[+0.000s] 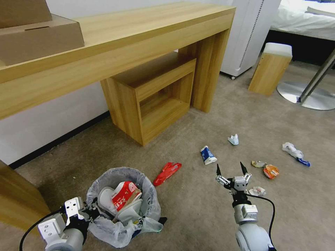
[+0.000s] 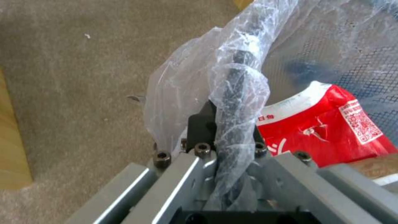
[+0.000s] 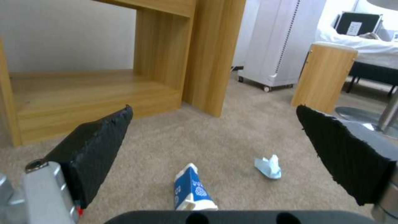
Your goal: Pick up the trash bin and place the garbage on the floor into it.
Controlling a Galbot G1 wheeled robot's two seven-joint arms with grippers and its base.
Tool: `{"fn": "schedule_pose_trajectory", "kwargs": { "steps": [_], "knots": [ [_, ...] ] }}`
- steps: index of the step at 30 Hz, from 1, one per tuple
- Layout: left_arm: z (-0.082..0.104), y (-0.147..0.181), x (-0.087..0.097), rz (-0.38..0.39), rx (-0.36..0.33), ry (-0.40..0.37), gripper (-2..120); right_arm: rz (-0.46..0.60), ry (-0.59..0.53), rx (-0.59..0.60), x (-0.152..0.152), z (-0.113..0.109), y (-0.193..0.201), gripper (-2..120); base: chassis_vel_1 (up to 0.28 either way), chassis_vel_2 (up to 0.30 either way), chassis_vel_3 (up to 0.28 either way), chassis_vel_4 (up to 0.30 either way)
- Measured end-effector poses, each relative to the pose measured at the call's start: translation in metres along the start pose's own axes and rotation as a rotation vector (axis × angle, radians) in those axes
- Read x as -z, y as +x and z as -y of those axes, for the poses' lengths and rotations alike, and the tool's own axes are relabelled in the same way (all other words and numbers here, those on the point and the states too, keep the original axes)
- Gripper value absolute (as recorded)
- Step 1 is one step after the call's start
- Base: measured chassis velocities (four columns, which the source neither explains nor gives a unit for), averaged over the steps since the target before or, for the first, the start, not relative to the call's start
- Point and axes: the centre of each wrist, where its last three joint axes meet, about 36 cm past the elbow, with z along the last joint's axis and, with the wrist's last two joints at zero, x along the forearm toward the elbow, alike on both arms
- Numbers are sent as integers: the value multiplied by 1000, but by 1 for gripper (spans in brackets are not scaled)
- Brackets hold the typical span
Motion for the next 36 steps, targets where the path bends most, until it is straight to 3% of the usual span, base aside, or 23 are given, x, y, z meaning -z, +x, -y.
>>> {"fn": "schedule_pose_trajectory", "kwargs": {
  "steps": [17, 36],
  "knots": [
    [0, 0, -4, 11, -1, -14, 0, 6, 5, 19, -11, -13, -2, 100, -102, 106, 98, -103],
    [-2, 0, -7, 35, 4, -47, 0, 23, 29, 25, -17, -12, -2, 100, -2, 4, 7, -8]
  ]
}}
